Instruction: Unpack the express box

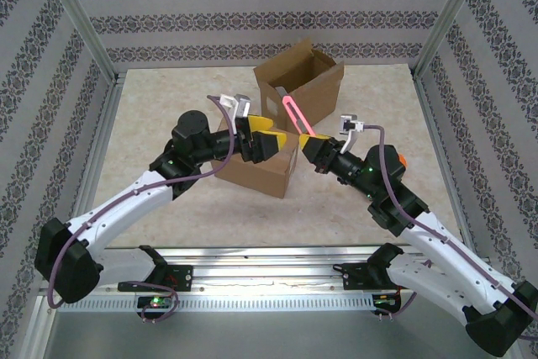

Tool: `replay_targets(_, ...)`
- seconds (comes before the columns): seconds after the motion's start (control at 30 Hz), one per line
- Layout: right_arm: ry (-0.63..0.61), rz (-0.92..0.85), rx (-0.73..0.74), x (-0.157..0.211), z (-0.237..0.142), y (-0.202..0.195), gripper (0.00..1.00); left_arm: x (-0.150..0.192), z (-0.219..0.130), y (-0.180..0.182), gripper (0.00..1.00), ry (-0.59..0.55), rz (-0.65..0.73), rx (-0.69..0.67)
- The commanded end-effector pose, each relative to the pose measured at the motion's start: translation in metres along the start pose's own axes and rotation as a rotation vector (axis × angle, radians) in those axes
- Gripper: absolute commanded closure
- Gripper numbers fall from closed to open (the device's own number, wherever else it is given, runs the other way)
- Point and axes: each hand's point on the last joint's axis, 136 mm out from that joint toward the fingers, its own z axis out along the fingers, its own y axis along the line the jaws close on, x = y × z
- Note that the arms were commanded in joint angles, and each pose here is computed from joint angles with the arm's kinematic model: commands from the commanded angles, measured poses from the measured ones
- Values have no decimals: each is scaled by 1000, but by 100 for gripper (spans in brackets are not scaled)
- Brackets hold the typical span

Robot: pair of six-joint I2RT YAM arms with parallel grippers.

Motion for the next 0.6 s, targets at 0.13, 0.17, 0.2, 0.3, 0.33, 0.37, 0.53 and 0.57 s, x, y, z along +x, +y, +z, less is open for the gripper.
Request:
replay_targets(0.13, -50, 43, -159, -9, -2, 24, 100, -39, 6, -16, 2, -158, 57, 48)
replay_targets(0.17, -50, 45, -162, -9, -2, 23, 100, -42, 7, -17, 2, -170, 58, 51)
replay_targets(0.2, -50, 46, -165, -8, -2, 23, 100, -46, 7, -19, 2, -182, 58, 58)
replay_targets(0.3, -51, 48, -177, -6, -2, 23, 100, -56, 8, -26, 2, -217, 54, 97)
replay_targets(0.33, -50, 47, -184, -5, -2, 24, 100, -58, 11, -27, 2, -218, 48, 107)
replay_targets(0.37, -47, 46, -193, -5, -2, 25, 100, -59, 13, -28, 2, -215, 44, 114)
replay_targets(0.53, -42, 44, -240, -4, 0, 31, 100, -61, 22, -26, 8, -216, 17, 144)
replay_targets(0.57, -37, 45, -248, -3, 1, 32, 100, -62, 23, -26, 11, -221, 14, 149)
